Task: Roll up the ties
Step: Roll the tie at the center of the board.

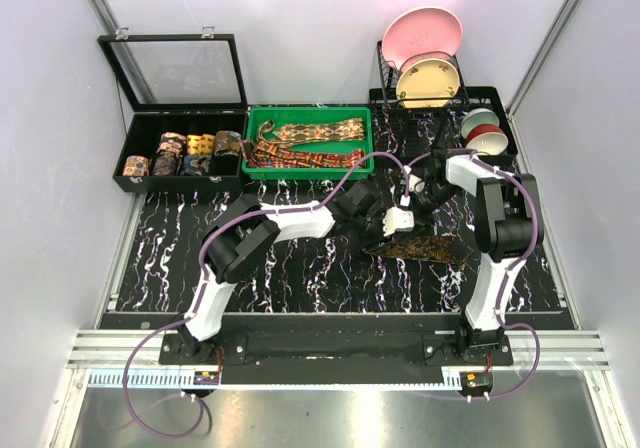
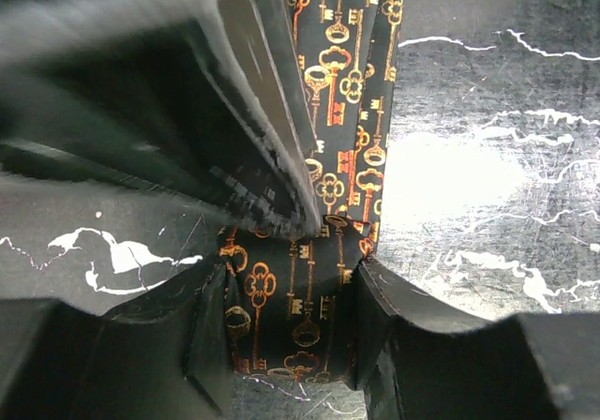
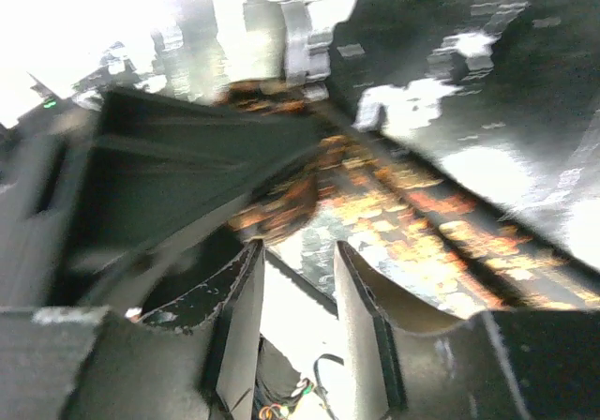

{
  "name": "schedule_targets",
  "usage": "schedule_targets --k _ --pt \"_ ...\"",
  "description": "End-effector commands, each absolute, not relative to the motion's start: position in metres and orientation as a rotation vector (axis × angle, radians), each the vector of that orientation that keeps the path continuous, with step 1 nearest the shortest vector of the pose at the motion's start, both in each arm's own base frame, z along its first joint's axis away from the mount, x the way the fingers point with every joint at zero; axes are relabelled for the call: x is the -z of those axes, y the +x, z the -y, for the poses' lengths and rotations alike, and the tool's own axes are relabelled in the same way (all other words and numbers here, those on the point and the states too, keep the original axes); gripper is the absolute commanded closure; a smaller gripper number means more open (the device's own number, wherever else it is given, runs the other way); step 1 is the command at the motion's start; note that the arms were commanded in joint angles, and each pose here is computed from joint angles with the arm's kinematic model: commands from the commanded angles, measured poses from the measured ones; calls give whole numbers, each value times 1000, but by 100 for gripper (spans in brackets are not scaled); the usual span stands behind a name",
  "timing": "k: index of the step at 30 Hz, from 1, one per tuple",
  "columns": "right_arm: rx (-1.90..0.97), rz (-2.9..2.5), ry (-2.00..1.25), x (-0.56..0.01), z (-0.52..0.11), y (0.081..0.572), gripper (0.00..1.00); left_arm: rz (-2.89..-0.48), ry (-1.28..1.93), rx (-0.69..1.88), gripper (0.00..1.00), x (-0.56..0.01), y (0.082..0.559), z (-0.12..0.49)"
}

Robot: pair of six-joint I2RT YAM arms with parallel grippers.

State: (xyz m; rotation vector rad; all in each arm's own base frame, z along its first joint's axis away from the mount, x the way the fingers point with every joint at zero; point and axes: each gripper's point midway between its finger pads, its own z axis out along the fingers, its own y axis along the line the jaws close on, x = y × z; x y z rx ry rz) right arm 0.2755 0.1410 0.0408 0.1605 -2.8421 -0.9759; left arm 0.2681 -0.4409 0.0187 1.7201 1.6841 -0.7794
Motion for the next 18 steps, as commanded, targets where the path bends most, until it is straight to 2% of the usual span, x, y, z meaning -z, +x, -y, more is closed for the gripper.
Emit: schedule_targets --k 1,5,7,10,16,17,18 --pt "1228 2824 244 -84 -162 275 58 -2136 1965 517 80 94 227 342" --pt "1303 2823 240 -87 -168 274 56 -2144 1967 537 80 92 226 344" --pt "1292 2844 241 -79 -167 275 52 -2145 1964 549 80 90 226 346" --pt "1264 2857 236 -64 -165 275 52 -2141 1964 581 79 87 223 350" --pt "1291 2852 218 -51 -170 277 57 -2131 1970 593 78 84 224 353" --pt "1292 2856 224 -49 -170 277 64 -2135 1972 593 78 84 224 353" --pt "1276 2863 221 -48 -169 277 65 -2134 1973 595 78 84 223 353"
